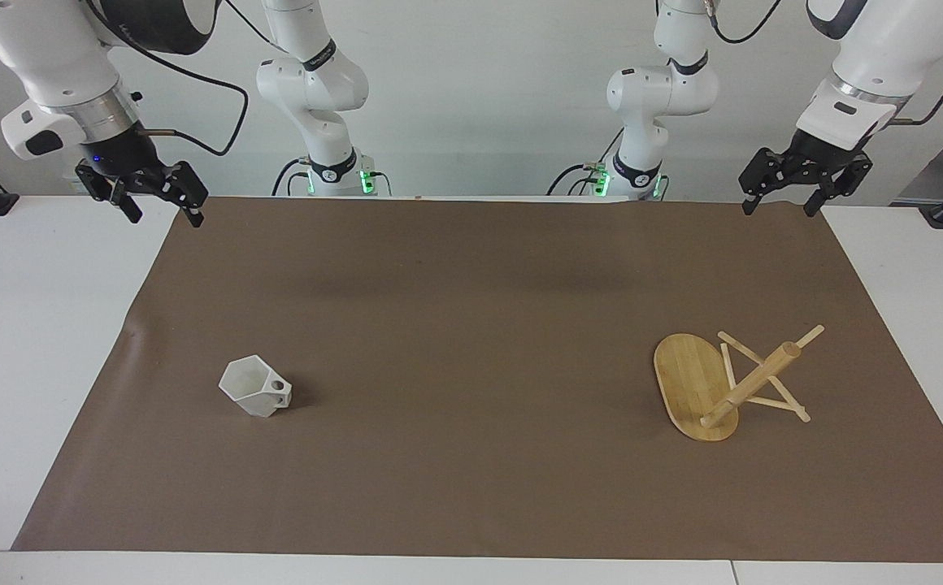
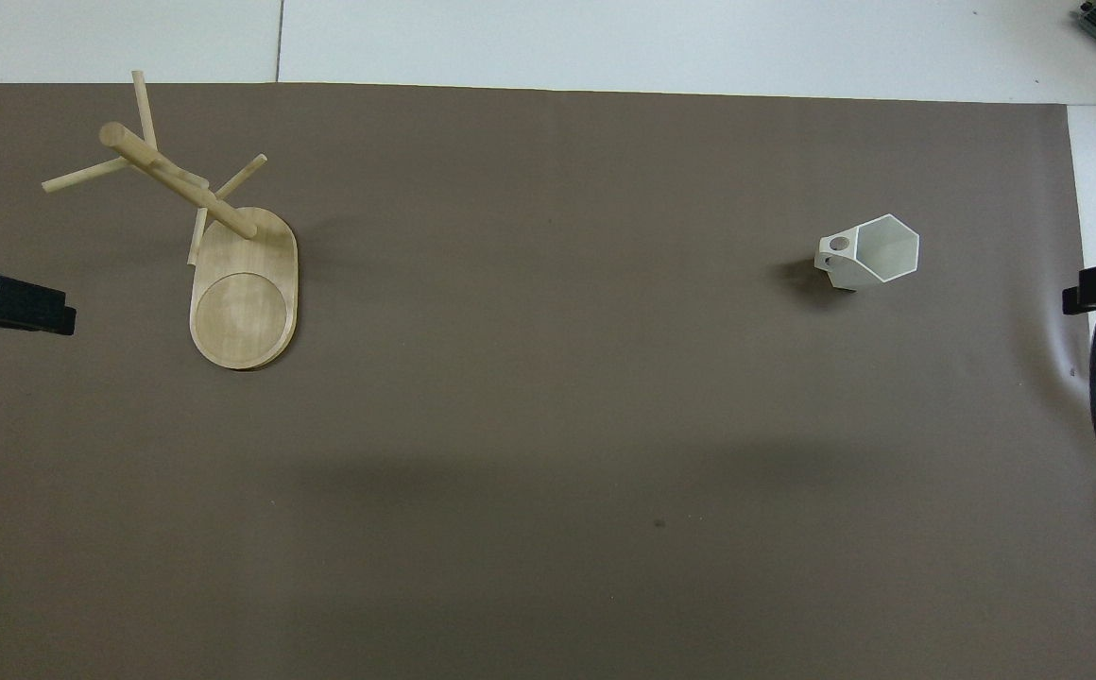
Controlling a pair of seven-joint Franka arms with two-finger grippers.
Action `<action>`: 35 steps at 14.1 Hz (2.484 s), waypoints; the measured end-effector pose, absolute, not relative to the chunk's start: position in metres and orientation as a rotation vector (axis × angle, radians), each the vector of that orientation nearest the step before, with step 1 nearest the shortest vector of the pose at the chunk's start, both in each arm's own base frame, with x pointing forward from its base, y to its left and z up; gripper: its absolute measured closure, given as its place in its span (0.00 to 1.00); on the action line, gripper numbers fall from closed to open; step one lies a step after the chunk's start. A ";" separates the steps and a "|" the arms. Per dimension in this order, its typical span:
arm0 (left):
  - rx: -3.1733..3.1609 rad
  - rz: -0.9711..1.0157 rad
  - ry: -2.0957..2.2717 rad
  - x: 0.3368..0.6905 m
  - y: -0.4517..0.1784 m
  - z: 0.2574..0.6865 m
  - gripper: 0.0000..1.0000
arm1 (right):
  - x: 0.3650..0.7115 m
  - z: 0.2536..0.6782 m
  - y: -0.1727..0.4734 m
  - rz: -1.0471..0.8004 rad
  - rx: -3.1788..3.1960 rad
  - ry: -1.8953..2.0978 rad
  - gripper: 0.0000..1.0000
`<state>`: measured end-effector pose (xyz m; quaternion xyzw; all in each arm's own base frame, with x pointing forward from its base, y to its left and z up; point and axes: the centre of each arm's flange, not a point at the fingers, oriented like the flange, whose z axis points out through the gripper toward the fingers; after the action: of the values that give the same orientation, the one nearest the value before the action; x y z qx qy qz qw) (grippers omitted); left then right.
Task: Hang cup on rack
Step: 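Reach the right gripper to the white hexagonal cup's handle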
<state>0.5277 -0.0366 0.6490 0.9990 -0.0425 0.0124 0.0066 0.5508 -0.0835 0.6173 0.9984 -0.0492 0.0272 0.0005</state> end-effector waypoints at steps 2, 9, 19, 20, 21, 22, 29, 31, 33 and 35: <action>3.125 0.039 -0.133 0.528 -0.037 0.649 0.00 | 0.554 0.589 -0.081 0.156 3.130 -0.147 0.00; 3.125 0.039 -0.133 0.528 -0.037 0.649 0.00 | 0.600 0.445 -0.079 0.271 3.108 -0.125 0.00; 3.125 0.039 -0.133 0.528 -0.037 0.649 0.00 | 0.628 0.378 -0.080 0.364 3.087 -0.116 0.00; 3.125 0.039 -0.133 0.528 -0.037 0.649 0.00 | 0.630 0.370 -0.079 0.373 3.085 -0.115 0.00; 3.125 0.039 -0.133 0.528 -0.037 0.649 0.00 | 0.631 0.363 -0.079 0.375 3.085 -0.113 0.00; 3.125 0.039 -0.133 0.528 -0.037 0.649 0.00 | 0.633 0.356 -0.078 0.378 3.085 -0.110 0.00; 3.125 0.039 -0.133 0.528 -0.037 0.649 0.00 | 0.635 0.351 -0.073 0.382 3.087 -0.099 0.50; 3.125 0.039 -0.133 0.528 -0.037 0.649 0.00 | 0.636 0.352 -0.072 0.387 3.088 -0.095 0.72; 3.125 0.039 -0.133 0.528 -0.037 0.649 0.00 | 0.637 0.353 -0.069 0.390 3.090 -0.097 0.94; 3.125 0.039 -0.135 0.528 -0.037 0.649 0.00 | 0.638 0.357 -0.064 0.401 3.091 -0.097 0.96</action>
<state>0.5277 -0.0372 0.6490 0.9990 -0.0431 0.0124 0.0065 0.6377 -0.0637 0.3573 0.9911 -0.0312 0.1287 0.0117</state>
